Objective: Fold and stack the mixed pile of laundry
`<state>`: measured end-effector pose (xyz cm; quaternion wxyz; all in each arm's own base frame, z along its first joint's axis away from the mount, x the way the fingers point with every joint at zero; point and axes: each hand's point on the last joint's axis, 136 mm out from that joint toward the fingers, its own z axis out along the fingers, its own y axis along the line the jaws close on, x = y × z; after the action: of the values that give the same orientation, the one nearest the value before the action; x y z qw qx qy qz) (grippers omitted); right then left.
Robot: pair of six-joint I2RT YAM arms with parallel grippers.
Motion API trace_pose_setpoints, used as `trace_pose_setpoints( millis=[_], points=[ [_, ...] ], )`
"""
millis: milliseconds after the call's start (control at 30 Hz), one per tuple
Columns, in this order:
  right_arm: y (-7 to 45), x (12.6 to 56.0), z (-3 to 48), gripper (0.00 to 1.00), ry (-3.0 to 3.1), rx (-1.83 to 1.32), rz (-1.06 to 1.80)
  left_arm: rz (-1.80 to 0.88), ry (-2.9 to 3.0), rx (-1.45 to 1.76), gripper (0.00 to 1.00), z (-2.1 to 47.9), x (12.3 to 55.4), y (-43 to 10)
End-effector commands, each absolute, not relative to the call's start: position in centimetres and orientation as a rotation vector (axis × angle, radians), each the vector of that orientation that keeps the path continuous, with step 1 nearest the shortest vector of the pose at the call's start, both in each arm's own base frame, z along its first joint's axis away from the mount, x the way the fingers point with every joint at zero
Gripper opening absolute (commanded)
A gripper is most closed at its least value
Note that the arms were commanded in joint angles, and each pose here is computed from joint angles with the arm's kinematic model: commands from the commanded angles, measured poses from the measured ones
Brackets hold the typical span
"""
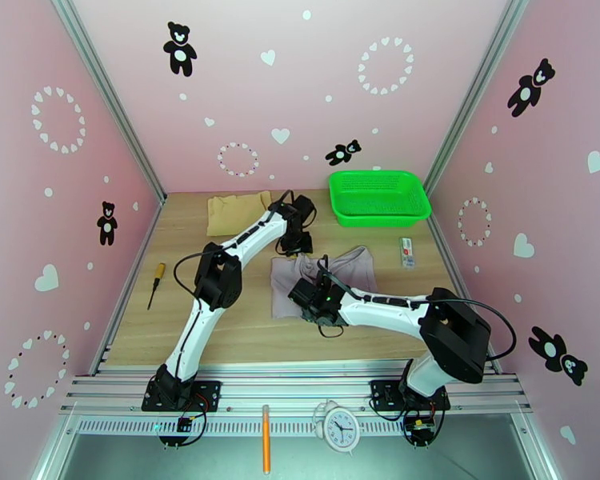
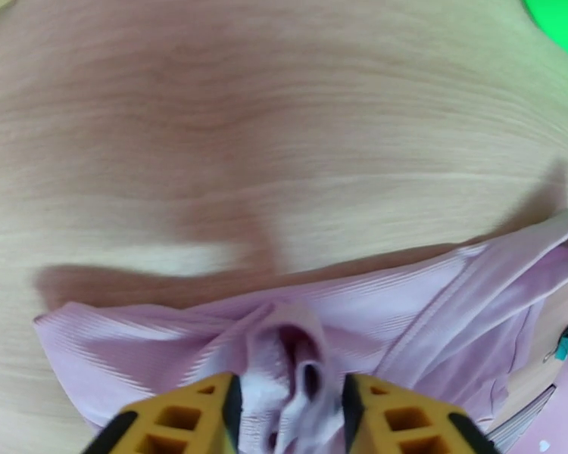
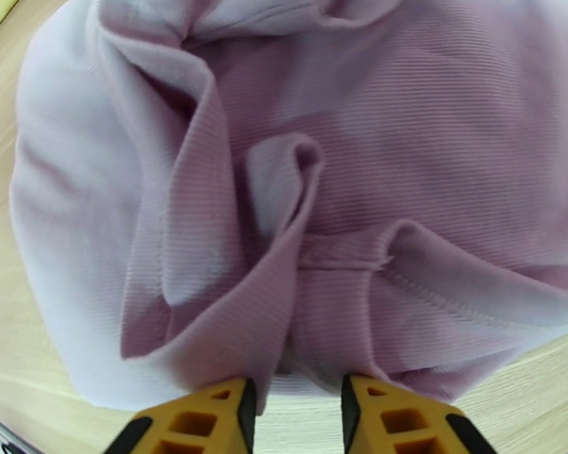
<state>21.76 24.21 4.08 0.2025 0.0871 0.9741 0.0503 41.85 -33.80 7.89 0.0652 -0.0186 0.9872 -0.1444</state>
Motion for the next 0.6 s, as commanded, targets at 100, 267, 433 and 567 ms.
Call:
trace_pose_setpoints(
  millis=[100,267,433,567],
  points=[
    [20.9,21.8,8.1,0.4,2.633,0.225,0.049,-0.432,2.923,-0.035,0.63,10.4,42.5,-33.7],
    [22.2,21.7,11.2,0.38,2.614,0.113,0.186,-0.336,2.882,-0.051,0.53,12.4,41.8,-30.9],
    [30.2,21.7,10.9,0.0,2.737,-0.139,0.442,-0.266,2.897,-0.115,0.0,11.0,39.3,-27.1],
    [34.4,22.1,8.6,0.0,2.787,-0.216,0.445,-0.231,2.958,-0.187,0.0,7.2,36.7,-24.5]
  ],
)
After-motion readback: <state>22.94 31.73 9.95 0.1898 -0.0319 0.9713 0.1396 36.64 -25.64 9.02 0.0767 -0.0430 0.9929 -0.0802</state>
